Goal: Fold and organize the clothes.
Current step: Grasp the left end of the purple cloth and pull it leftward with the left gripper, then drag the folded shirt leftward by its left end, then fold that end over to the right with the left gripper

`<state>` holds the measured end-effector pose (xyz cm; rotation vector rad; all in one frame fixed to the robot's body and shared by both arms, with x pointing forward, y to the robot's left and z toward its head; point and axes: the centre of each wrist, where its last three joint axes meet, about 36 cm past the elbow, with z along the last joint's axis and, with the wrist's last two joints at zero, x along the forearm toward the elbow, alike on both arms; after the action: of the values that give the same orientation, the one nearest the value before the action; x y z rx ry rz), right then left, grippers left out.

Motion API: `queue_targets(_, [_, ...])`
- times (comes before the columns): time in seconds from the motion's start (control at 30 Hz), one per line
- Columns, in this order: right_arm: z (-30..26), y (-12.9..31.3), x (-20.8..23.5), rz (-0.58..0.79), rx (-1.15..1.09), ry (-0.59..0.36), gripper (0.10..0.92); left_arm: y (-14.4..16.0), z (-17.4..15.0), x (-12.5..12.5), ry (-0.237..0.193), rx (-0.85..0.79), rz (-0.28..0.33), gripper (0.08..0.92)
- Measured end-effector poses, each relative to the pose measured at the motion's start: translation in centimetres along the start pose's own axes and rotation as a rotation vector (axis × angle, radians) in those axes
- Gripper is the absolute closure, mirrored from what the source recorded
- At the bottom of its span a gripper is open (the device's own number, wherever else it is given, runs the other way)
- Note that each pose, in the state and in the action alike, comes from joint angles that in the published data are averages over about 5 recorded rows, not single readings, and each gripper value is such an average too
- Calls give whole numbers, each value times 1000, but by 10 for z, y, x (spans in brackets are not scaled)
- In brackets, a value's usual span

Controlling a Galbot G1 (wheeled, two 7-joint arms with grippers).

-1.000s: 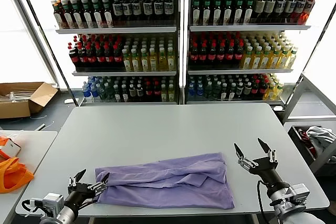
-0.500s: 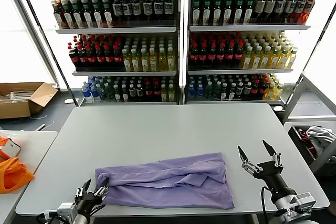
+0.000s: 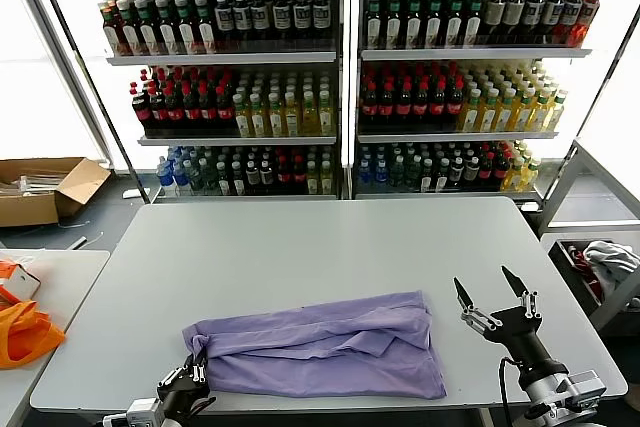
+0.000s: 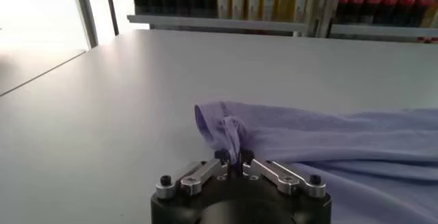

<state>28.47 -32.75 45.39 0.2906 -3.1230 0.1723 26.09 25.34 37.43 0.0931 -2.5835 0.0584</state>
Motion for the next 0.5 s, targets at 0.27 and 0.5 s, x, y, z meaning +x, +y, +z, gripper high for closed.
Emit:
queue_targets(0.27, [-3, 3, -2, -10, -1, -9, 200, 8, -5, -6, -19, -2, -13, 905])
queue_targets(0.5, [-7, 5, -5, -20, -7, -18, 200, 45, -26, -18, -54, -31, -74, 905])
